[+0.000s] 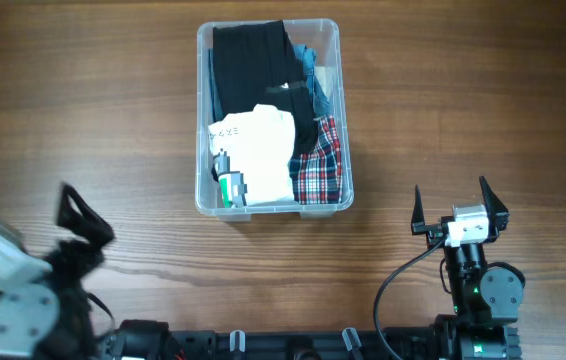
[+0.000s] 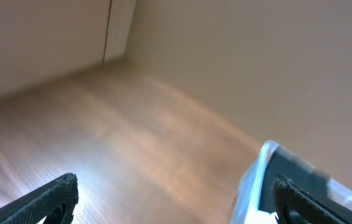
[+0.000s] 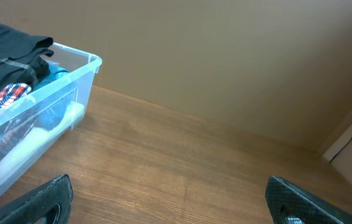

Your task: Pack container

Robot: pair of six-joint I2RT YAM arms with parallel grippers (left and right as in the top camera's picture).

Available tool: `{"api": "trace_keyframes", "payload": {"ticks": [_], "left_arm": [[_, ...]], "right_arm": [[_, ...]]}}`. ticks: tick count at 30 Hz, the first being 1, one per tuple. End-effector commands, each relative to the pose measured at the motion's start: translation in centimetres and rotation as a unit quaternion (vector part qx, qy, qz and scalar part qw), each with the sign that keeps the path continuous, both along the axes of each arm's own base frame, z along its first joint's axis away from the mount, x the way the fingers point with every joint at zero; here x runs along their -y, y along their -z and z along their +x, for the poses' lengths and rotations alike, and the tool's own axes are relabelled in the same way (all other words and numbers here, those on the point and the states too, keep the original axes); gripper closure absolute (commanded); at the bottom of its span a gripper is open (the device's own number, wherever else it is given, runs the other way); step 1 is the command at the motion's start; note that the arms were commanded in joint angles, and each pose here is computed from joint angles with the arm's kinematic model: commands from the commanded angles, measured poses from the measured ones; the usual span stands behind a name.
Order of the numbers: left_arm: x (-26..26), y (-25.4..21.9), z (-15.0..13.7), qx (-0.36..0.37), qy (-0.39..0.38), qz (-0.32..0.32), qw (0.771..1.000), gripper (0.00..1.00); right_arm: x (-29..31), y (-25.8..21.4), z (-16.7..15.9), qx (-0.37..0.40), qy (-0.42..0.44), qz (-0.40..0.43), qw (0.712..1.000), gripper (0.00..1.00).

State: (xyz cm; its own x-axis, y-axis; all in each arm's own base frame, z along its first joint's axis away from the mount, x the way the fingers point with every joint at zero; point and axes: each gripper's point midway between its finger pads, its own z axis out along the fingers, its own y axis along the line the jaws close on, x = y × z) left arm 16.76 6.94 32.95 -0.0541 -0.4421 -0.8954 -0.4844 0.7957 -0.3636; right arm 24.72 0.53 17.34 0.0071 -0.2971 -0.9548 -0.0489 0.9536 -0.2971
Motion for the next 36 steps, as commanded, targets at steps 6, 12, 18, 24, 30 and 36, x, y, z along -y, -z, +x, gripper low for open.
{"api": "trace_keyframes", "payload": {"ticks": [6, 12, 18, 24, 30, 36], "left_arm": [[0.6, 8.9, 1.1, 0.095, -0.02, -0.148, 0.984, 0.0], [2.0, 12.7, 3.9, 0.128, 0.011, -0.191, 0.973, 0.0], [3.2, 14.0, 6.2, 0.17, 0.049, -0.197, 0.964, 0.0], [4.3, 13.7, 7.3, 0.202, 0.098, -0.144, 0.964, 0.0], [7.2, 13.1, 7.7, 0.179, 0.201, -0.008, 0.963, 0.0], [8.5, 15.0, 7.8, 0.122, 0.249, 0.095, 0.956, 0.0]], "right_arm": [[-0.2, -0.3, -0.1, 0.008, -0.007, -0.006, 1.0, 0.0], [-0.2, -0.3, -0.1, 0.008, -0.007, -0.006, 1.0, 0.0], [-0.2, -0.3, -0.1, 0.008, -0.007, -0.006, 1.0, 0.0], [-0.2, -0.3, -0.1, 0.008, -0.007, -0.006, 1.0, 0.0], [-0.2, -0.3, -0.1, 0.008, -0.007, -0.006, 1.0, 0.0], [-0.2, -0.3, -0.1, 0.008, -0.007, -0.006, 1.0, 0.0]]}}
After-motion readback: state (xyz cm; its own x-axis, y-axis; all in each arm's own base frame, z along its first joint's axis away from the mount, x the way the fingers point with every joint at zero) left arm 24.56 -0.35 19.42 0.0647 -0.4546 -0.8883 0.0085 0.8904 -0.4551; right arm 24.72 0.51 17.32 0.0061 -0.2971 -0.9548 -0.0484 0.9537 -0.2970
